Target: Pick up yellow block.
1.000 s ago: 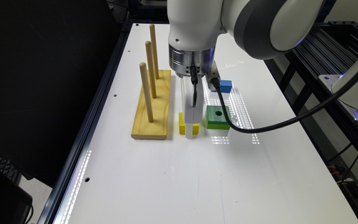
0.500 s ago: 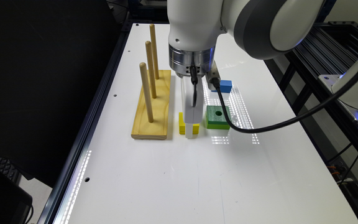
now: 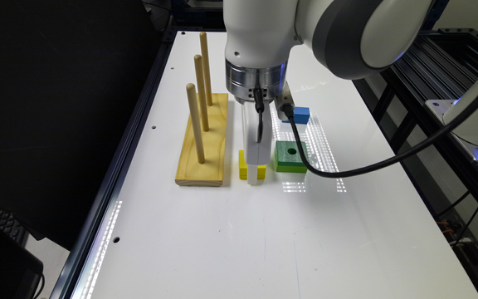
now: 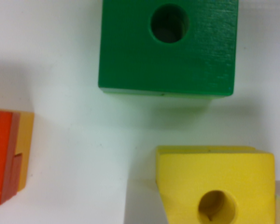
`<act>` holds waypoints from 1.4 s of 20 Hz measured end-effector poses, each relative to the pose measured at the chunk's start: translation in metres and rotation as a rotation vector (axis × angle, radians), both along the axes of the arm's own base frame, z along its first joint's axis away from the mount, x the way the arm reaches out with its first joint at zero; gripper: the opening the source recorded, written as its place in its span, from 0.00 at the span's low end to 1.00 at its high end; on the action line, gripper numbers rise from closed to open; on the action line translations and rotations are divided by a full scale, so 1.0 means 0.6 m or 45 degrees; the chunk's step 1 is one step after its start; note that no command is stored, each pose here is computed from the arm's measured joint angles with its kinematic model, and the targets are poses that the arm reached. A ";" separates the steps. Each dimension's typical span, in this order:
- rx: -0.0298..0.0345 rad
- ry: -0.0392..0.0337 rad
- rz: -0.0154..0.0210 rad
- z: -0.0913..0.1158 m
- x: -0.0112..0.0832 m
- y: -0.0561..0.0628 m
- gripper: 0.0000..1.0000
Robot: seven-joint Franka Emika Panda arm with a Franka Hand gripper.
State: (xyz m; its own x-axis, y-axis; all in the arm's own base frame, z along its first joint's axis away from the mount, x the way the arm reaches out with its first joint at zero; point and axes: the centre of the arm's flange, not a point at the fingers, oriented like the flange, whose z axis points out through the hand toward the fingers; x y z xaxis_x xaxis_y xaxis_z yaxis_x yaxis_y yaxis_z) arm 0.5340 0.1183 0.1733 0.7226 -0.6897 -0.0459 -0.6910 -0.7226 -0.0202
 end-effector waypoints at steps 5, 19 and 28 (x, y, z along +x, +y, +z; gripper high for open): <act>-0.0028 -0.0125 0.0025 0.022 0.003 0.003 0.00; -0.0276 -0.0196 -0.0016 0.134 -0.003 0.009 0.00; -0.0353 -0.0309 -0.0106 0.199 -0.009 0.009 0.00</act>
State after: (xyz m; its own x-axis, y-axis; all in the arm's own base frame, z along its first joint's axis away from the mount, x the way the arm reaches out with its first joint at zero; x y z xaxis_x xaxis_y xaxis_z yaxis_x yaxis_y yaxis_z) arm 0.5286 0.1239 0.2928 0.7175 -0.6965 -0.0092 -0.6965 -0.7173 -0.0171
